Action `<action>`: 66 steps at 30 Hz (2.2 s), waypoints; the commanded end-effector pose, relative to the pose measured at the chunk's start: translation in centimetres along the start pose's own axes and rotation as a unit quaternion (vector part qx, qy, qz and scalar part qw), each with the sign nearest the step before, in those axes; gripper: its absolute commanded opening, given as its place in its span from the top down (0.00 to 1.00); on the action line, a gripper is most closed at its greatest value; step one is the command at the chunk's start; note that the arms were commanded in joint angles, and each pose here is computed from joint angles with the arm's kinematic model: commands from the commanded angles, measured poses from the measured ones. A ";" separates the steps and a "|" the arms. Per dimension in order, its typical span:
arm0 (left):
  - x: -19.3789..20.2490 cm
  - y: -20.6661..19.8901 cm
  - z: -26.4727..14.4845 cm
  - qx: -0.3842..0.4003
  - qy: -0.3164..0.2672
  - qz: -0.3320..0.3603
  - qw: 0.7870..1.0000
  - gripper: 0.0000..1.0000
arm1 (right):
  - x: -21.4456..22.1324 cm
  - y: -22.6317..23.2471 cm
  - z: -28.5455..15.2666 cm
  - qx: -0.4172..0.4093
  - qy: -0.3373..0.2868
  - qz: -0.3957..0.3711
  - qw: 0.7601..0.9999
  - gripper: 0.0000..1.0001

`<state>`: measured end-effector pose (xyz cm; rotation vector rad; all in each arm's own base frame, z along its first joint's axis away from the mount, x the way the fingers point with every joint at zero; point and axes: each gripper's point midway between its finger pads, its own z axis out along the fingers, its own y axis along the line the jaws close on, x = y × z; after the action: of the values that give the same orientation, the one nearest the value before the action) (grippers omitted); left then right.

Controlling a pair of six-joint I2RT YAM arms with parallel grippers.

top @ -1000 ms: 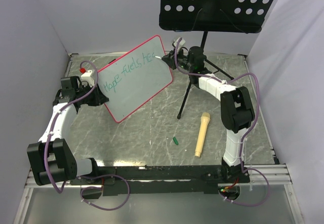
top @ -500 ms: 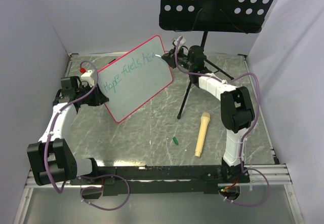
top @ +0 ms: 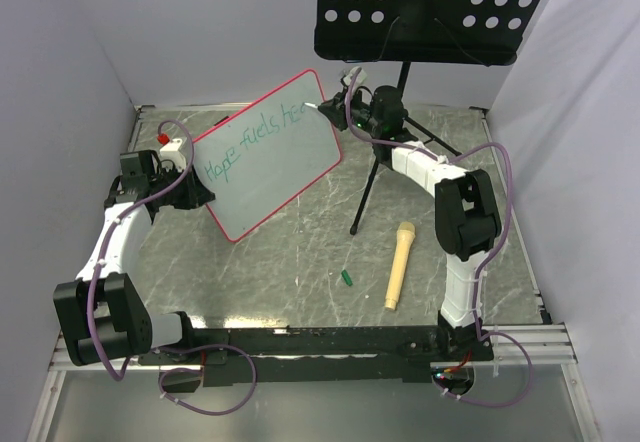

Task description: Write a sentence on the whiteboard

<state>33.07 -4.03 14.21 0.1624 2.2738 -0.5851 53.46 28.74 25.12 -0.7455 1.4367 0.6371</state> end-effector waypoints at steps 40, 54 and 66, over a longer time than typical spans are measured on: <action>9.0 7.2 -1.6 -0.177 0.175 0.046 0.967 0.99 | -2.8 0.2 -3.0 -0.005 -0.052 -0.024 0.998 1.00; 9.1 7.3 -1.4 -0.175 0.178 0.045 0.967 0.99 | -4.9 -1.2 -1.9 0.014 -0.075 -0.026 0.997 1.00; 9.1 7.2 -1.3 -0.172 0.178 0.045 0.968 0.99 | -4.0 -2.0 -0.4 0.022 -0.063 -0.022 0.998 1.00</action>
<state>33.10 -3.96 14.12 0.1410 2.2837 -0.5852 53.76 27.21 27.16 -0.6945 1.3687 0.6287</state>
